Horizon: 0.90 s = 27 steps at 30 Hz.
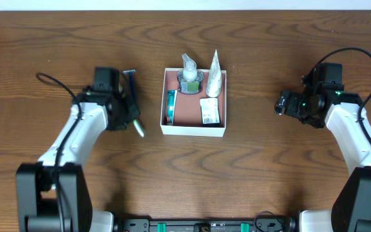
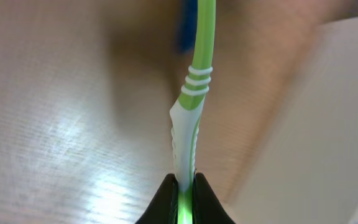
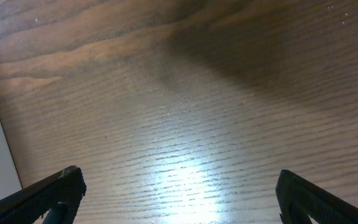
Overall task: Pack container
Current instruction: 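Lift the toothbrush and lower it into the box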
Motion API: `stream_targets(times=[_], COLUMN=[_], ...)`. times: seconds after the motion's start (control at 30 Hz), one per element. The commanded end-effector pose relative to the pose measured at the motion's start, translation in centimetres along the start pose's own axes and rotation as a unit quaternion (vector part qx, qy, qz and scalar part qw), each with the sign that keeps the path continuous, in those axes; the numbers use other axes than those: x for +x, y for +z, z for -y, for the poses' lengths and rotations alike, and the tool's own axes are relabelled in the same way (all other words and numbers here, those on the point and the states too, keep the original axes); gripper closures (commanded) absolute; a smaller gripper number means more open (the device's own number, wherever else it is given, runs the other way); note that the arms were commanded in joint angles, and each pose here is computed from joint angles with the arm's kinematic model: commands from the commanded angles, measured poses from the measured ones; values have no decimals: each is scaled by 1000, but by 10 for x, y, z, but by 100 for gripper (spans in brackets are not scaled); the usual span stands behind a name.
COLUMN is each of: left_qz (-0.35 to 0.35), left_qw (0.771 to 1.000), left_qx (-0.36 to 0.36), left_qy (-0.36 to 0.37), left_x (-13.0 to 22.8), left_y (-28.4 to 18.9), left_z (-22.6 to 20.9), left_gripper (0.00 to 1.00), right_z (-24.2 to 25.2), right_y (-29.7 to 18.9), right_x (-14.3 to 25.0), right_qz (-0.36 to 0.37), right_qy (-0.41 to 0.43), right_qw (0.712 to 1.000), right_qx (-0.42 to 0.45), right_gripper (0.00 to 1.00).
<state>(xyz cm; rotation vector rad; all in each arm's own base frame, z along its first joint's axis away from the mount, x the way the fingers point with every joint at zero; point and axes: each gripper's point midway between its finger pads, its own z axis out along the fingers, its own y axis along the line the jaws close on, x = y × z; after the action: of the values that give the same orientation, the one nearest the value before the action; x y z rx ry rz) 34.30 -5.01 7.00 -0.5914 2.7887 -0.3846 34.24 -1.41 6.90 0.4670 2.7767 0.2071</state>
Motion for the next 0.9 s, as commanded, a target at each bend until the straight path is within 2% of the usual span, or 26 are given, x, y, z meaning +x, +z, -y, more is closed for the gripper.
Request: stream_targets(times=[0.0,0.1,0.27,0.47,0.63,0.87], left_qz=[48,71,60,31,24,-5], left_qw=[991,984,964,915,911,917], left_qx=[59,69,106,130,66,54], left_qy=[111,147,238,381,406,395], left_x=[-21,-24,5,49,56,60], left_y=[-49,-73,-85,-65,-39,-17], left_z=[35,45,77,125,123,118], left_gripper=[94,94,94,94,94,94], right_z=[3,3,3,3,3,3], right_y=[2,2,2,2,2,2], right_x=[2,2,2,2,2,2], right_qz=[-4,-4,-4,-3,-3,-3], right_qy=[-3,-3,-3,-3,-3,-3], right_qw=[1000,1000,1000,1000,1000,1000], right_qx=[3,3,3,3,3,3], right_gripper=[1,1,1,1,1,1])
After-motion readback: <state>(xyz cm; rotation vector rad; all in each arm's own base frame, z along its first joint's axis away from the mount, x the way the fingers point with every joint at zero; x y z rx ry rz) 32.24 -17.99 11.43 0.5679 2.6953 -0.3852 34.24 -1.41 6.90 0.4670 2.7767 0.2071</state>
